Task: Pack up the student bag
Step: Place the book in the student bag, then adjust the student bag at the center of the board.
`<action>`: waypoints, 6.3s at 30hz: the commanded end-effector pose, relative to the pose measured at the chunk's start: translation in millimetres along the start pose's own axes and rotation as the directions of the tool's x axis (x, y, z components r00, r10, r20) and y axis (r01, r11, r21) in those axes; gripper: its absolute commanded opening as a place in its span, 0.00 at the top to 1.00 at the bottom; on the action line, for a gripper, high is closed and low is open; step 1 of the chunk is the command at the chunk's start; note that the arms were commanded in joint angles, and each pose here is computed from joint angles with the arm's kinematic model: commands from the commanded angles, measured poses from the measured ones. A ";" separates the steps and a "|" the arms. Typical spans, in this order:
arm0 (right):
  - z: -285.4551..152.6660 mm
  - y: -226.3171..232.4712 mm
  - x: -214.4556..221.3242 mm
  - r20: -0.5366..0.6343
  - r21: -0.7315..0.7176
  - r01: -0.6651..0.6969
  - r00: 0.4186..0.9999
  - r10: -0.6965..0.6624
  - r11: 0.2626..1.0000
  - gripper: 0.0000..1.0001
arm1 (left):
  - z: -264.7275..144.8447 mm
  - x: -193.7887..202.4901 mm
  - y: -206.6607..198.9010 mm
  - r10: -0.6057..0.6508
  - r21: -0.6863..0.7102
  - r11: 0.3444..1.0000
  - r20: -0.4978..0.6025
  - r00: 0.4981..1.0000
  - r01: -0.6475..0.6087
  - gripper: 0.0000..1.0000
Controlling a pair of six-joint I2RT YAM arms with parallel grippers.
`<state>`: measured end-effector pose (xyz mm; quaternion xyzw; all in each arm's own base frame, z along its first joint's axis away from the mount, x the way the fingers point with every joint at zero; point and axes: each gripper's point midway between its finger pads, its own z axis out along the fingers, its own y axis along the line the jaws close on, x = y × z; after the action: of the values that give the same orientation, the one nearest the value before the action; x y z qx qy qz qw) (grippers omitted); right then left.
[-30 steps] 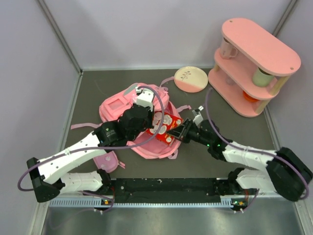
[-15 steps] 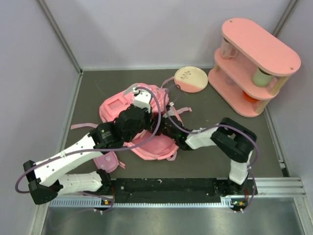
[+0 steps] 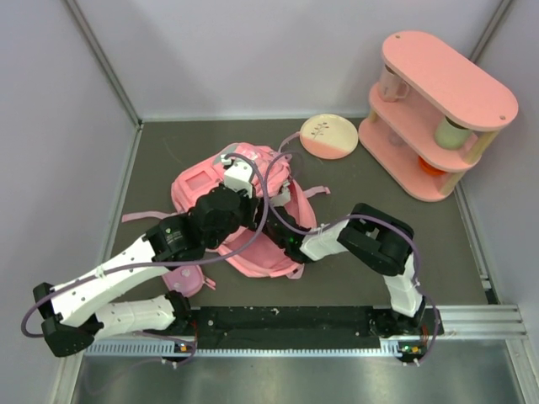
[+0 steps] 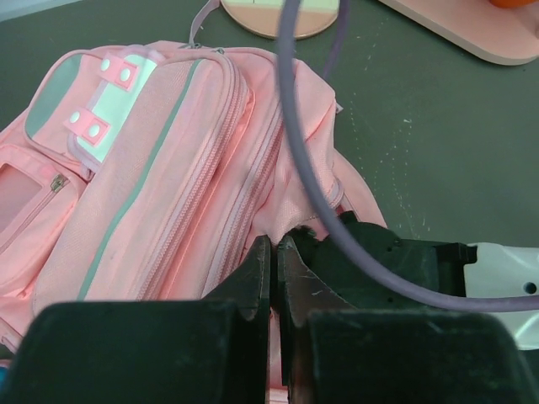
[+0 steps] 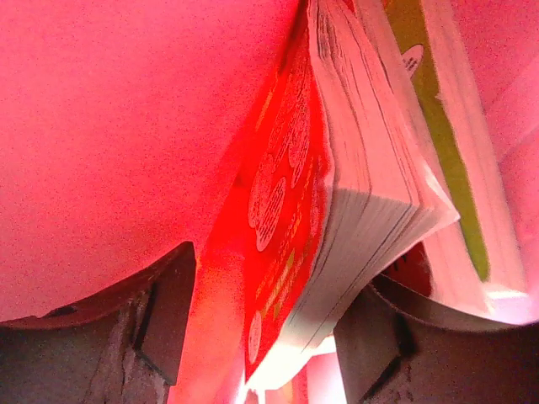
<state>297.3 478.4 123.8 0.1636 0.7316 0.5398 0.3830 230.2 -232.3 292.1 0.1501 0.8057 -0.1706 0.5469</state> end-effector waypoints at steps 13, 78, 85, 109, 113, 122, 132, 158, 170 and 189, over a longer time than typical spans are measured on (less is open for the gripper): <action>-42.0 -4.9 -16.6 0.050 -0.021 -0.019 0.999 0.020 1.000 0.28 | -20.8 -34.8 6.5 -0.123 0.026 0.992 0.161 0.979 0.120 1.00; -45.6 -0.8 14.7 -0.068 0.016 0.109 0.992 -0.107 0.994 0.66 | -26.0 -13.1 1.3 -0.166 0.090 0.984 0.114 0.979 0.156 1.00; -27.3 6.7 29.1 -0.102 -0.001 0.098 0.990 -0.098 0.995 0.71 | -25.7 -12.9 -2.8 -0.166 0.107 0.982 0.105 0.980 0.155 1.00; -201.5 10.8 -51.4 -0.009 -0.103 0.287 0.957 -0.290 0.952 0.30 | -18.5 33.4 -16.7 -0.172 0.189 0.968 0.005 0.985 0.168 0.51; -240.4 -28.5 -98.4 0.080 0.137 0.368 0.921 -0.380 0.920 0.25 | -22.5 40.9 -21.3 -0.190 0.205 0.959 -0.044 0.981 0.195 0.35; -271.7 -54.7 -120.9 0.121 0.223 0.345 0.918 -0.377 0.912 0.12 | -38.0 37.6 36.8 -0.318 0.010 0.947 0.132 0.939 0.320 0.09; -227.9 -55.6 -42.5 -0.186 0.157 0.306 0.943 -0.277 0.939 0.04 | -43.4 109.0 88.2 -0.378 -0.266 0.886 0.058 0.924 0.380 0.01; -175.6 -94.9 -39.7 -0.270 0.195 0.156 0.958 -0.100 0.968 0.73 | -35.0 121.5 77.5 -0.378 -0.193 0.907 0.014 0.926 0.374 0.01; -184.5 -130.1 -178.2 -0.133 0.430 0.419 0.905 -0.403 0.800 1.00 | -34.1 119.3 81.8 -0.393 -0.200 0.897 0.046 0.918 0.394 0.01; -230.9 -52.2 -167.7 -0.109 0.193 0.397 0.917 -0.383 0.897 0.36 | 18.9 159.4 100.8 -0.513 -0.240 0.834 -0.004 0.858 0.497 0.02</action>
<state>275.9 179.9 150.8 0.0633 0.8324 0.3320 0.4392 216.7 -125.5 109.9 -0.1205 0.8727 -0.1482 0.4493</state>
